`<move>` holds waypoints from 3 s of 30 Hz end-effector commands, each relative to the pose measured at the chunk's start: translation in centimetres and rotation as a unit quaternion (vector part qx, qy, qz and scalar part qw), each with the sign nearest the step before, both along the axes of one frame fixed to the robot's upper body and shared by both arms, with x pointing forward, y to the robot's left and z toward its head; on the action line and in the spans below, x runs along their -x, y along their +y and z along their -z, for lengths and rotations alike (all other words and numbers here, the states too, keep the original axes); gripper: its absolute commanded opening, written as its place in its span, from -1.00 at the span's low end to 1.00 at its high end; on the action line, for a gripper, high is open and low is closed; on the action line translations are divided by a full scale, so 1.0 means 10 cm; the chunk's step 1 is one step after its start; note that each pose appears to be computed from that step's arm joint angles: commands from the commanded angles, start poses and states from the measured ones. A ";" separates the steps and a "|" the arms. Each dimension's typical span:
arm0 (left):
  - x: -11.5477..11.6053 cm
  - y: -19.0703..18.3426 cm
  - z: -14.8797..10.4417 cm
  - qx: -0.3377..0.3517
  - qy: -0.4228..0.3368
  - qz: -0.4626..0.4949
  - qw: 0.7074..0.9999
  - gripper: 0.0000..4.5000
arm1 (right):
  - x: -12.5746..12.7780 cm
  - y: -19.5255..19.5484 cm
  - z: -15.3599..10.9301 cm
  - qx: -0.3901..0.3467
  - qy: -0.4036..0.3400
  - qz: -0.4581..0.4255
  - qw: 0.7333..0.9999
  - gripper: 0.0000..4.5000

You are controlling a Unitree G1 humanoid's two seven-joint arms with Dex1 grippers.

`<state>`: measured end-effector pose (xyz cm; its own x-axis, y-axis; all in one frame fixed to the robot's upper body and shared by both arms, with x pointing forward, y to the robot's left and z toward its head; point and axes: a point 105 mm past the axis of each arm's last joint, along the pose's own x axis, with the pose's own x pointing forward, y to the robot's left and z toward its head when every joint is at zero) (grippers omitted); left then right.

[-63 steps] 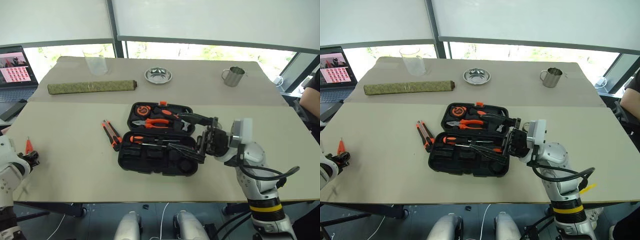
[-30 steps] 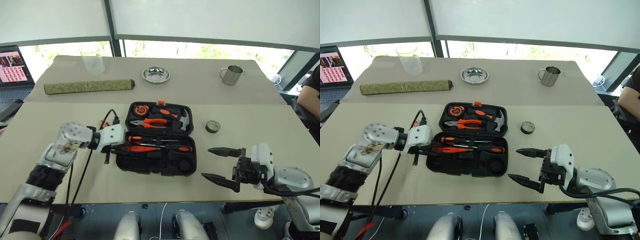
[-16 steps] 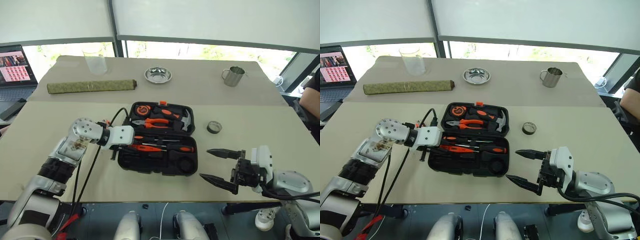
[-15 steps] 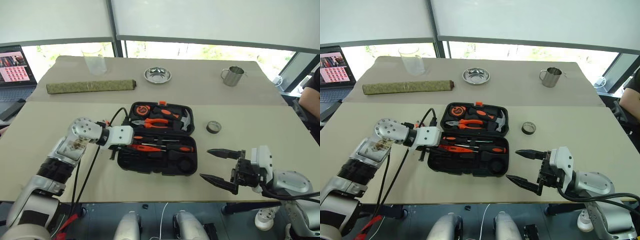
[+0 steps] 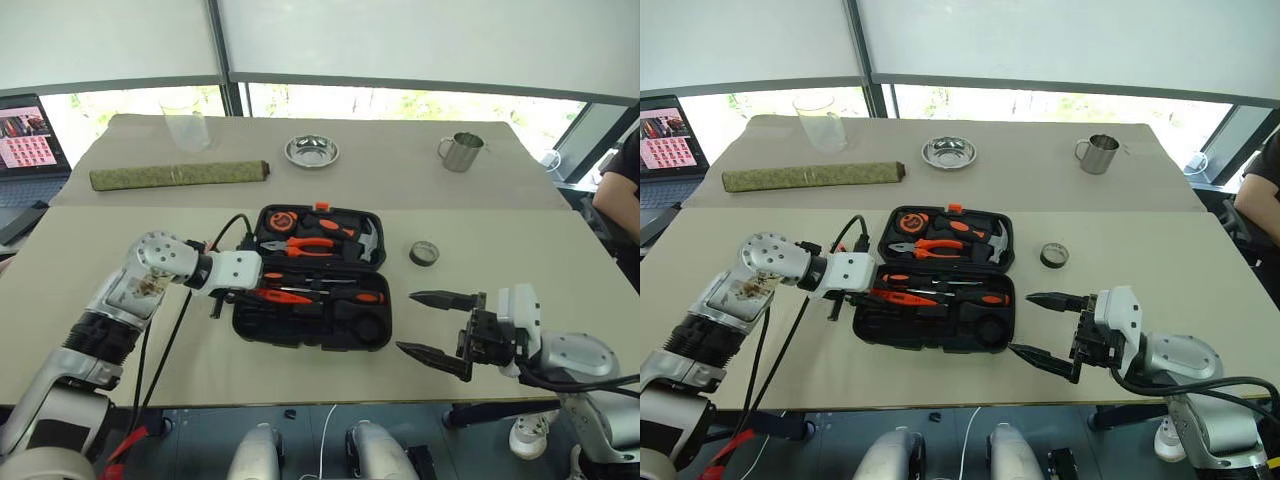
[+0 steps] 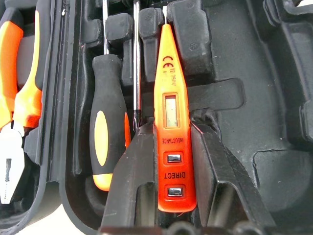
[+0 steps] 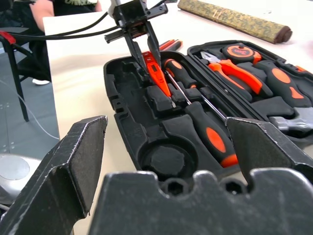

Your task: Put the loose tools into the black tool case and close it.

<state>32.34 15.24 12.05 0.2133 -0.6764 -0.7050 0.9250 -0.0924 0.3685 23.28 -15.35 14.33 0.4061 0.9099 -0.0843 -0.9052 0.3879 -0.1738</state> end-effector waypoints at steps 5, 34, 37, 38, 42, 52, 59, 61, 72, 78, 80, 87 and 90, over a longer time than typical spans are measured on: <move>0.01 0.13 -0.16 0.078 -0.003 -0.020 0.997 0.71 | -0.04 0.07 -0.10 -0.027 -0.016 0.011 0.999 1.00; 0.03 -0.20 0.16 0.226 0.046 -0.031 0.972 -0.96 | -0.11 0.13 -0.13 -0.033 -0.028 0.019 0.999 1.00; -0.01 -0.15 0.31 0.197 0.059 -0.060 0.977 -0.96 | -0.11 0.14 -0.13 -0.034 -0.027 0.019 0.999 1.00; -0.02 -0.14 0.34 0.192 0.063 -0.068 0.977 -0.96 | -0.11 0.14 -0.13 -0.034 -0.027 0.018 0.999 1.00; -0.04 -0.14 0.41 0.188 0.074 -0.085 0.976 -0.96 | -0.10 0.16 -0.14 -0.037 -0.026 0.016 0.999 1.00; 0.15 -0.02 0.51 0.154 0.078 -0.070 0.982 -0.96 | -0.11 0.15 -0.16 -0.038 -0.025 0.013 0.999 1.00; 0.04 -0.13 0.53 0.147 0.074 -0.096 0.982 -0.96 | -0.13 0.19 -0.15 -0.041 -0.024 -0.004 0.999 1.00; 0.05 -0.17 0.47 0.171 0.074 -0.097 0.978 -0.96 | -0.14 0.20 -0.16 -0.044 -0.025 -0.010 0.999 1.00; 0.40 0.52 -0.21 0.345 -0.108 -0.209 0.909 0.02 | -0.06 0.04 -0.22 -0.046 -0.062 -0.010 0.997 1.00; 0.94 1.40 0.03 0.351 -0.138 -0.467 0.799 0.97 | -0.10 -0.17 -0.22 -0.029 -0.144 0.046 0.988 1.00; 1.12 1.64 0.20 0.324 -0.116 -0.552 0.760 0.97 | -0.12 -0.21 -0.22 -0.035 -0.153 0.062 0.986 1.00; 0.99 1.44 0.07 0.344 -0.053 -0.603 0.718 0.97 | -0.17 -0.26 -0.25 -0.071 -0.137 0.066 0.986 1.00; 0.64 1.30 -0.08 0.350 -0.034 -0.642 0.681 0.97 | -0.18 -0.21 -0.28 -0.072 -0.136 0.051 0.987 1.00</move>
<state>25.27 29.06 12.36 0.9692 -0.0963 -0.2266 0.0901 0.9952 -0.0375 25.19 -17.52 16.23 0.5026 0.8517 0.1485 -0.7878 0.5219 -0.3271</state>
